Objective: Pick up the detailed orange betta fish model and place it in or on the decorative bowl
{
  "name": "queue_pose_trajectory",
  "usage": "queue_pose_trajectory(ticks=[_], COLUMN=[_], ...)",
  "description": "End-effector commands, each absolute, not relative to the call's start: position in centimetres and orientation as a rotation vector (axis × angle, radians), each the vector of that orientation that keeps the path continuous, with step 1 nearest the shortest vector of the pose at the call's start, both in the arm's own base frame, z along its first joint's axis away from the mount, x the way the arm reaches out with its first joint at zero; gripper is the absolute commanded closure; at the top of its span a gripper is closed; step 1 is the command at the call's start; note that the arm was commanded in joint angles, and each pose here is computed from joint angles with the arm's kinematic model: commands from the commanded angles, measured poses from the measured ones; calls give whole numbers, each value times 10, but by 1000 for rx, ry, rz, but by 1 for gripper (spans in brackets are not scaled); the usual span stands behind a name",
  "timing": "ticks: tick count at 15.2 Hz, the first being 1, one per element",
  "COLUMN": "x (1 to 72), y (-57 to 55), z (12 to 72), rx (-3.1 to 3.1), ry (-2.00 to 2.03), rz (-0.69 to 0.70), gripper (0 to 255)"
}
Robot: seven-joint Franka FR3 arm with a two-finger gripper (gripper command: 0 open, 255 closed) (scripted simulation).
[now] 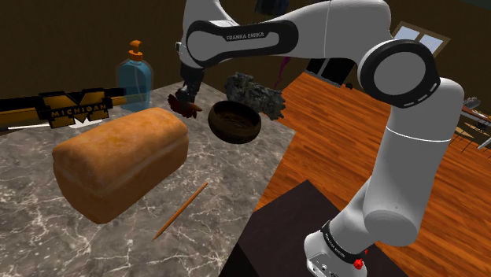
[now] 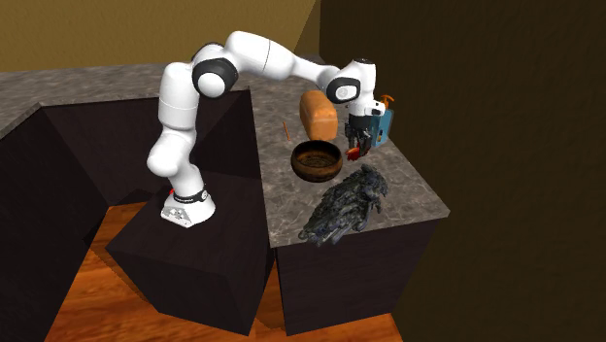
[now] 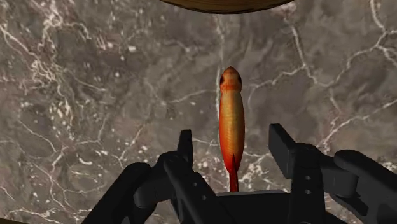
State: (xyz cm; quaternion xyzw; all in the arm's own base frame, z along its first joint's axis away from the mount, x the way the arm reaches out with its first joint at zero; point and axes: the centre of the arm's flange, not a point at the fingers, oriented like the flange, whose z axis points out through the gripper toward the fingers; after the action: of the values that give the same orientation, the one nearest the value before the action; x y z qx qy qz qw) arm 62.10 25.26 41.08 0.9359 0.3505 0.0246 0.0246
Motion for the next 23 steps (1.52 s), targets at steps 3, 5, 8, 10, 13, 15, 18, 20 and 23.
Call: queue_pose_trajectory(ticks=[3, 5, 8, 10, 13, 15, 18, 20, 23], x=[621, 621, 621, 621, 621, 621, 621, 621, 621], y=[253, 253, 253, 253, 253, 253, 253, 253, 253], z=[411, 411, 411, 416, 432, 442, 458, 469, 485], rx=[2895, 2895, 2895, 2895, 2895, 2895, 2895, 2895, 2895], ry=[1084, 1084, 1084, 1084, 1084, 1084, 1084, 1084, 1084], rz=[76, 76, 76, 76, 76, 76, 76, 76, 76], gripper=[255, 255, 255, 255, 255, 255, 255, 255, 255])
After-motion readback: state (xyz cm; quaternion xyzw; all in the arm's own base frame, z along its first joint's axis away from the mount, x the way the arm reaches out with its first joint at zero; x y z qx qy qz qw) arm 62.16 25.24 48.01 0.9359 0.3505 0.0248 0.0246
